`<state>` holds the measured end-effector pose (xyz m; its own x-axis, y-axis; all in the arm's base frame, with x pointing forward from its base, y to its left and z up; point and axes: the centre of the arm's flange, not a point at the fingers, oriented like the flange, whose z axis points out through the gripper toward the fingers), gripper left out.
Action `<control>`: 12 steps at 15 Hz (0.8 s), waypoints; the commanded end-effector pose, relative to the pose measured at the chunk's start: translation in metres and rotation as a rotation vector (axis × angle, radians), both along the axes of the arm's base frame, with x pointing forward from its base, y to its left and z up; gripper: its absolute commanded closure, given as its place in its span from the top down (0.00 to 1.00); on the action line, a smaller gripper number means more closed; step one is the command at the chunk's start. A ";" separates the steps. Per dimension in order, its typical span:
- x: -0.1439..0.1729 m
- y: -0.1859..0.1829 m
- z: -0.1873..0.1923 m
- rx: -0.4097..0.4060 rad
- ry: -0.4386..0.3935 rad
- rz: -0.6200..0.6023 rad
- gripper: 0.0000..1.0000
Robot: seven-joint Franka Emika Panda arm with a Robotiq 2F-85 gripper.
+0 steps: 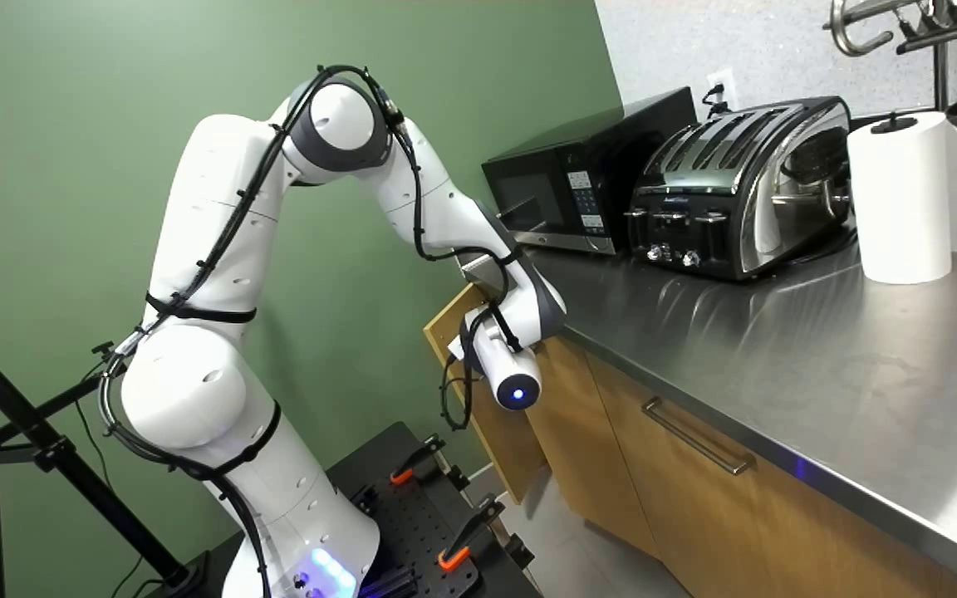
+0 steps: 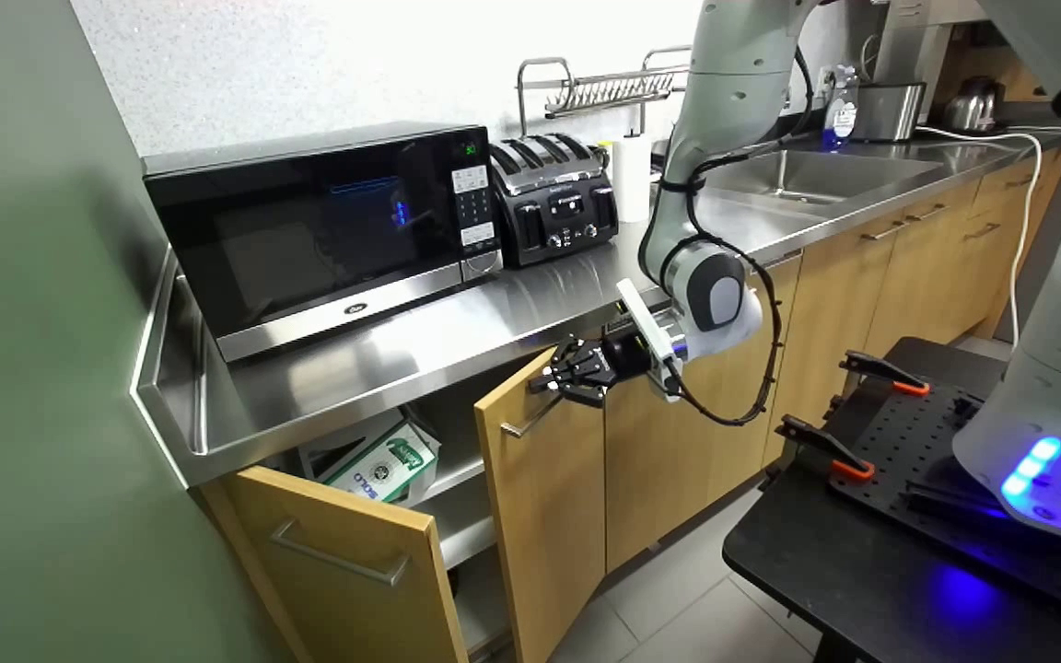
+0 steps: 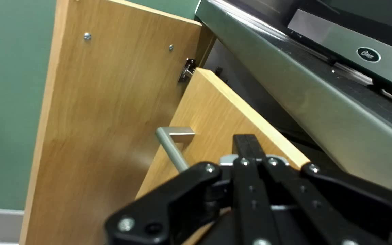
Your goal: Close the right cabinet door
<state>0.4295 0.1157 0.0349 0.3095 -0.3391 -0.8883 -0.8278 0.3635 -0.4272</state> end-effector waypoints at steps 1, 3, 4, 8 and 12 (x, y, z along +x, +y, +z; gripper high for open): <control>0.018 0.015 0.008 0.014 0.018 -0.041 0.00; 0.021 0.023 0.007 0.015 0.019 -0.048 0.00; 0.025 0.028 0.007 0.014 0.011 -0.050 0.00; 0.035 0.041 0.008 0.067 -0.012 -0.041 0.00; -0.007 0.048 0.030 0.044 -0.023 0.031 0.00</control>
<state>0.4468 0.1620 0.0424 0.3243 -0.2987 -0.8975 -0.8207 0.3830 -0.4240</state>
